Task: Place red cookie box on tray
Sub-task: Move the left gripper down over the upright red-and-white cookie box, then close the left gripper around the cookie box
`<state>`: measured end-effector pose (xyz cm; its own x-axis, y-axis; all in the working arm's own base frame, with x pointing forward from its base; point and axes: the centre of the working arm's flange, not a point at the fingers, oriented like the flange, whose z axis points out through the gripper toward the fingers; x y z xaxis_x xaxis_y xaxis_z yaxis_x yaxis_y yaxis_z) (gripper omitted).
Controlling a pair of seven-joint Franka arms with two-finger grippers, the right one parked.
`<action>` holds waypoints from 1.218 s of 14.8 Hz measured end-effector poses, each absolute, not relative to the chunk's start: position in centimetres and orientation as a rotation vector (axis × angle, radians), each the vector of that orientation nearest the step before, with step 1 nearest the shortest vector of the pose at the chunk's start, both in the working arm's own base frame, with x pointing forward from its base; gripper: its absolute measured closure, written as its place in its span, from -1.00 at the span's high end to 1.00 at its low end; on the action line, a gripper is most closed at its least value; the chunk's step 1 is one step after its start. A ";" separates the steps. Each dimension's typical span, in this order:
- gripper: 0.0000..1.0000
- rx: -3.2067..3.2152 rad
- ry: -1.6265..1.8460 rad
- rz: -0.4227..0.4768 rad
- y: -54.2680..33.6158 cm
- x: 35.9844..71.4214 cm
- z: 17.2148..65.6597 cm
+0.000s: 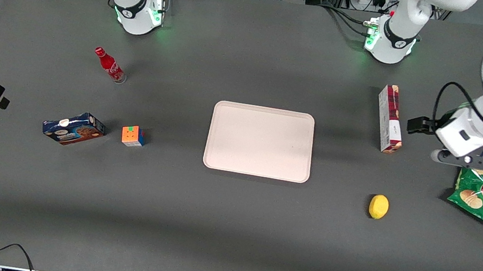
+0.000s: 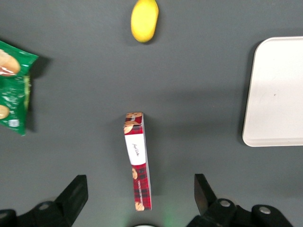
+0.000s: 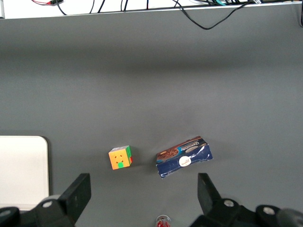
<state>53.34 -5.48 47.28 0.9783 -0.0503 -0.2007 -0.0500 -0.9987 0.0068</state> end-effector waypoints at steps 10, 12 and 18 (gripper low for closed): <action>1.00 3.138 -0.148 -0.110 -4.8 43.6 32.8; 1.00 3.149 -0.158 -0.036 -3.9 42.1 30.4; 1.00 3.135 -0.159 0.035 -1.9 38.7 26.3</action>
